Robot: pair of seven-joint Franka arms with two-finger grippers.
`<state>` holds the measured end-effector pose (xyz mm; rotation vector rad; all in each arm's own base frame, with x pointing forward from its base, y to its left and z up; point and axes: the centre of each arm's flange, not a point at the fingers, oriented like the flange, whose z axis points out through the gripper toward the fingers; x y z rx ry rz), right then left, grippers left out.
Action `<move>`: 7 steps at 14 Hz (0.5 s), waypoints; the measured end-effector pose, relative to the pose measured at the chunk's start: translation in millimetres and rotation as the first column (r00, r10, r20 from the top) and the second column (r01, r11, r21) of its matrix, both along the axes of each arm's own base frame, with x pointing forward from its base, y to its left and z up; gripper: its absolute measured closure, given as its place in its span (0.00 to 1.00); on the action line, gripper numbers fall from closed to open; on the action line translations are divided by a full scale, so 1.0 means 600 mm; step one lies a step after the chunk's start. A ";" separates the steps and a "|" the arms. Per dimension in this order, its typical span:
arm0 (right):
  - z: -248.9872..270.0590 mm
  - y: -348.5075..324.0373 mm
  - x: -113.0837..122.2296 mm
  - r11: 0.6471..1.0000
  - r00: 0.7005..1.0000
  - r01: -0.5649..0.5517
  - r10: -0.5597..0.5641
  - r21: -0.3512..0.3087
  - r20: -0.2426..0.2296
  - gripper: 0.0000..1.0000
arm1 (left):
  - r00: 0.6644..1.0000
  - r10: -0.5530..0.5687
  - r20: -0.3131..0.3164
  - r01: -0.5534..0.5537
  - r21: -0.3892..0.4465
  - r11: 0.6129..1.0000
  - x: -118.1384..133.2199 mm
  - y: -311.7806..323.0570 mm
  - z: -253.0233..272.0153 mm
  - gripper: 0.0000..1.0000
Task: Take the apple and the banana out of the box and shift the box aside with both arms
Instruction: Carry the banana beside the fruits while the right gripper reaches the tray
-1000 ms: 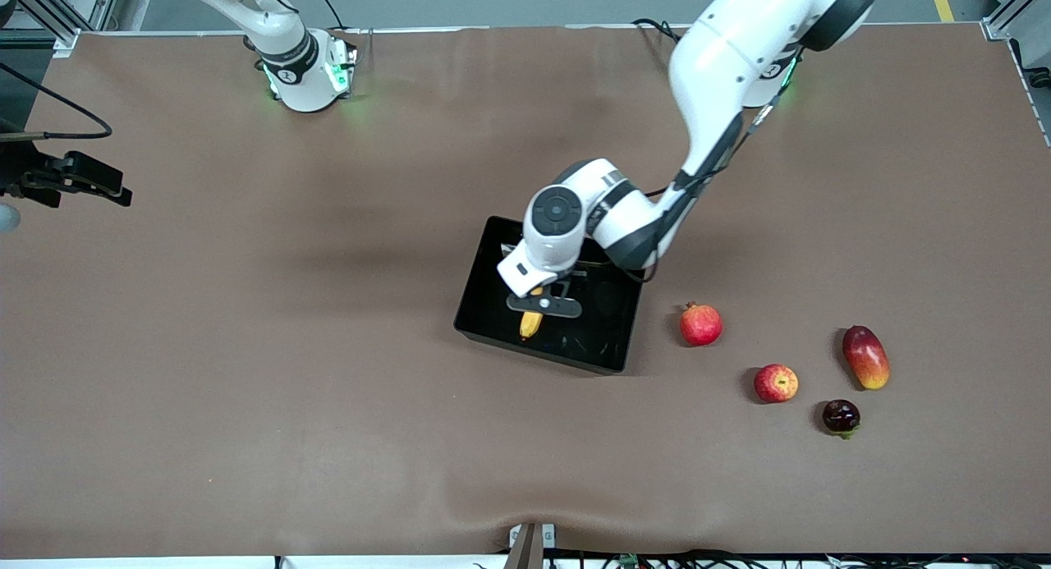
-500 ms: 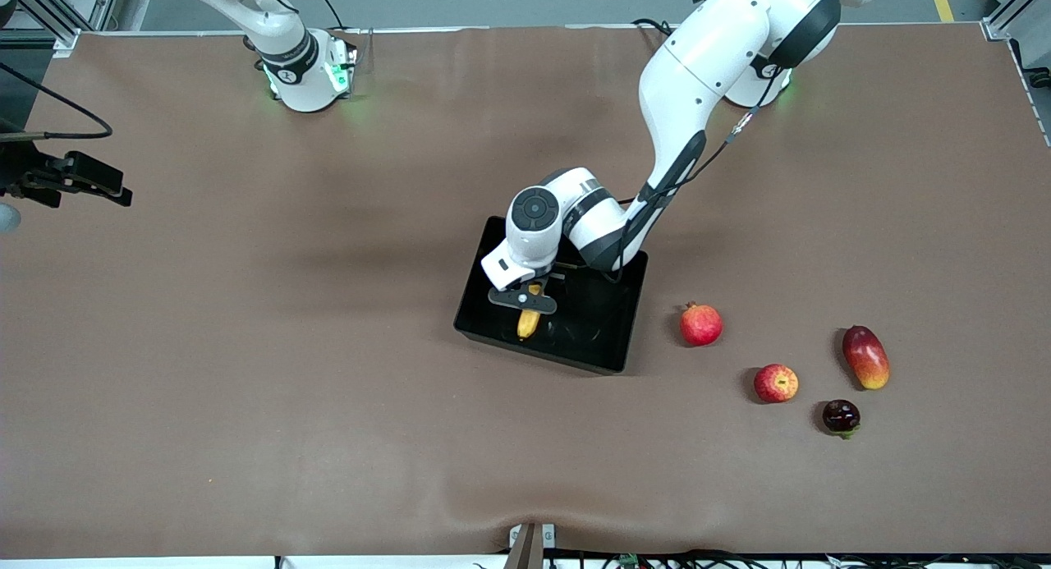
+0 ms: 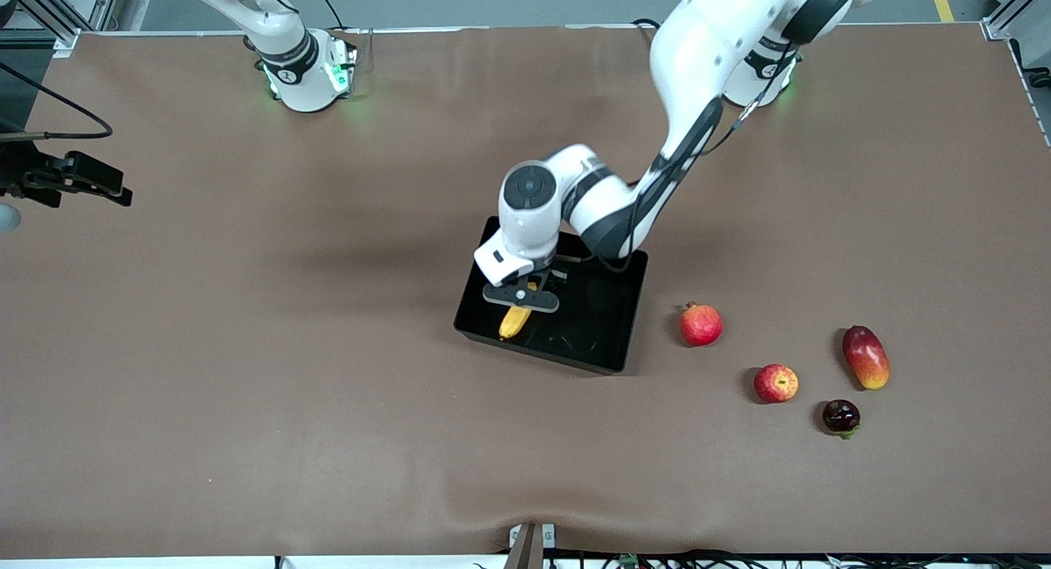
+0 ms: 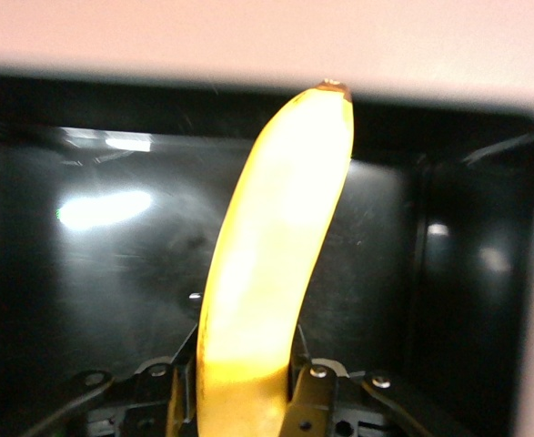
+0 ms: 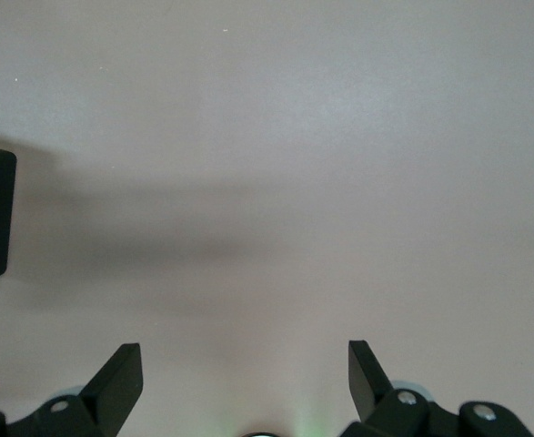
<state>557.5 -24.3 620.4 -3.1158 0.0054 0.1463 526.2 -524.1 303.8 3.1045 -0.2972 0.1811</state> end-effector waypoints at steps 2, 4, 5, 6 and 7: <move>0.000 0.000 0.000 1.000 1.000 0.000 0.000 0.000 -0.002 0.00 | 0.998 0.051 0.038 -0.051 0.000 0.999 0.026 0.051 0.135 0.62; -0.002 0.004 -0.003 1.000 1.000 -0.006 0.006 0.002 -0.019 0.00 | 0.992 0.126 -0.001 -0.126 0.009 0.992 0.069 0.162 0.239 0.62; -0.005 0.015 -0.004 1.000 0.999 -0.017 0.017 0.003 -0.027 0.00 | 0.988 0.154 -0.022 -0.154 0.018 0.988 0.092 0.230 0.269 0.62; -0.012 0.029 -0.003 0.999 0.999 -0.032 0.032 0.003 -0.039 0.00 | 0.982 0.187 -0.031 -0.186 0.028 0.982 0.112 0.293 0.284 0.62; -0.026 0.043 0.002 0.999 0.997 -0.046 0.046 0.004 -0.056 0.00 | 0.976 0.213 -0.039 -0.212 0.041 0.976 0.129 0.354 0.286 0.62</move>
